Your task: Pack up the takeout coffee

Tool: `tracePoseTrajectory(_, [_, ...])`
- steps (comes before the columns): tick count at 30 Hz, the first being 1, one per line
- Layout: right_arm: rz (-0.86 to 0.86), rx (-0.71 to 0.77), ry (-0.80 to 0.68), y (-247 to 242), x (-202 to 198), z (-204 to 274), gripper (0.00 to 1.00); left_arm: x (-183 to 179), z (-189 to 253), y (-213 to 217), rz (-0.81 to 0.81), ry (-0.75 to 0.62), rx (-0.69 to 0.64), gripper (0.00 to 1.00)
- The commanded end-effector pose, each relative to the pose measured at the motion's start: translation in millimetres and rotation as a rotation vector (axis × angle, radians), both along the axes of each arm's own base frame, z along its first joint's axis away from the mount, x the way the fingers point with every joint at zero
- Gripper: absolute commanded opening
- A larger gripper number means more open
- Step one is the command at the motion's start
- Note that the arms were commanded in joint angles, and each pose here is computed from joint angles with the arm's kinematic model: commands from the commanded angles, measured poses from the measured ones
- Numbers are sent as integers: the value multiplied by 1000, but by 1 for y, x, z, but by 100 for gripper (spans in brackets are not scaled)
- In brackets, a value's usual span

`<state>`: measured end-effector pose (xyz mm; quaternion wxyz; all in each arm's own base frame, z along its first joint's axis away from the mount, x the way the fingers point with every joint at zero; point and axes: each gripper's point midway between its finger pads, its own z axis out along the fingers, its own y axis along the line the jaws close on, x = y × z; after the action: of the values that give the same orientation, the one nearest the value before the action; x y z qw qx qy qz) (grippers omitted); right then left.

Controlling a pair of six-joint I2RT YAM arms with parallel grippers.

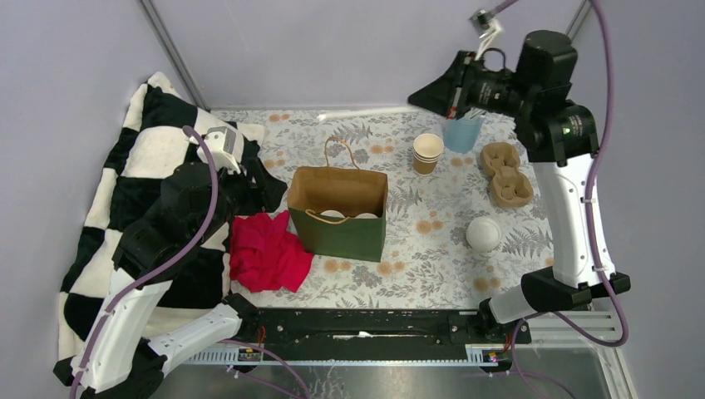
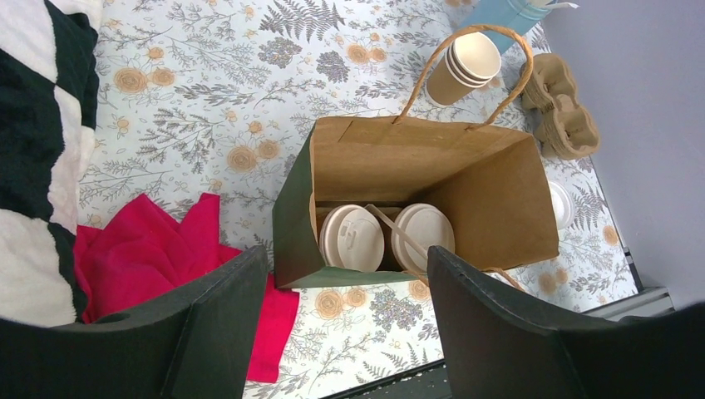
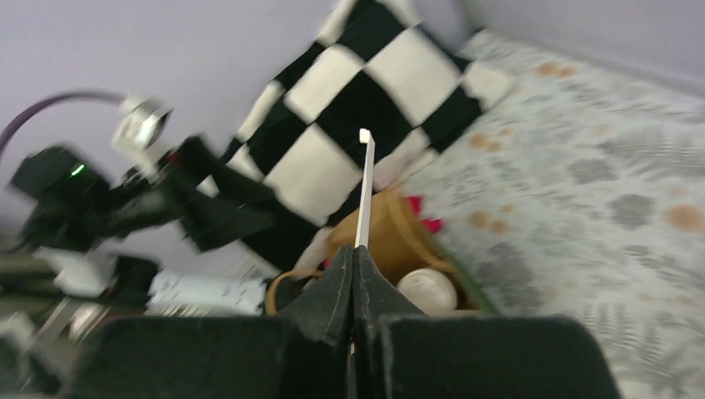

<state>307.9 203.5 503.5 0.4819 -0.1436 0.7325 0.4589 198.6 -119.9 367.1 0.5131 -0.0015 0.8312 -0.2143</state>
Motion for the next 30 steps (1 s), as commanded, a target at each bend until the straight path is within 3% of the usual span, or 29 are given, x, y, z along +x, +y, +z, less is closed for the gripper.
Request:
tracePoseTrajectory(1, [259, 3, 4, 41, -63, 10, 0, 4, 13, -1, 19, -42, -49, 74])
tracePoseTrajectory(7, [348, -73, 56, 62, -92, -10, 0, 2, 12, 6, 59, -36, -57, 74])
tracePoseTrajectory(14, [203, -428, 70, 69, -72, -78, 0, 2, 12, 8, 74, -32, -60, 74])
tracePoseTrajectory(23, [75, -770, 44, 88, -47, -143, 0, 3, 14, 12, 93, -35, -54, 74])
tracePoseTrajectory(30, [71, -853, 19, 130, -28, -189, 3, 5, 14, 13, 101, -37, -50, 74])
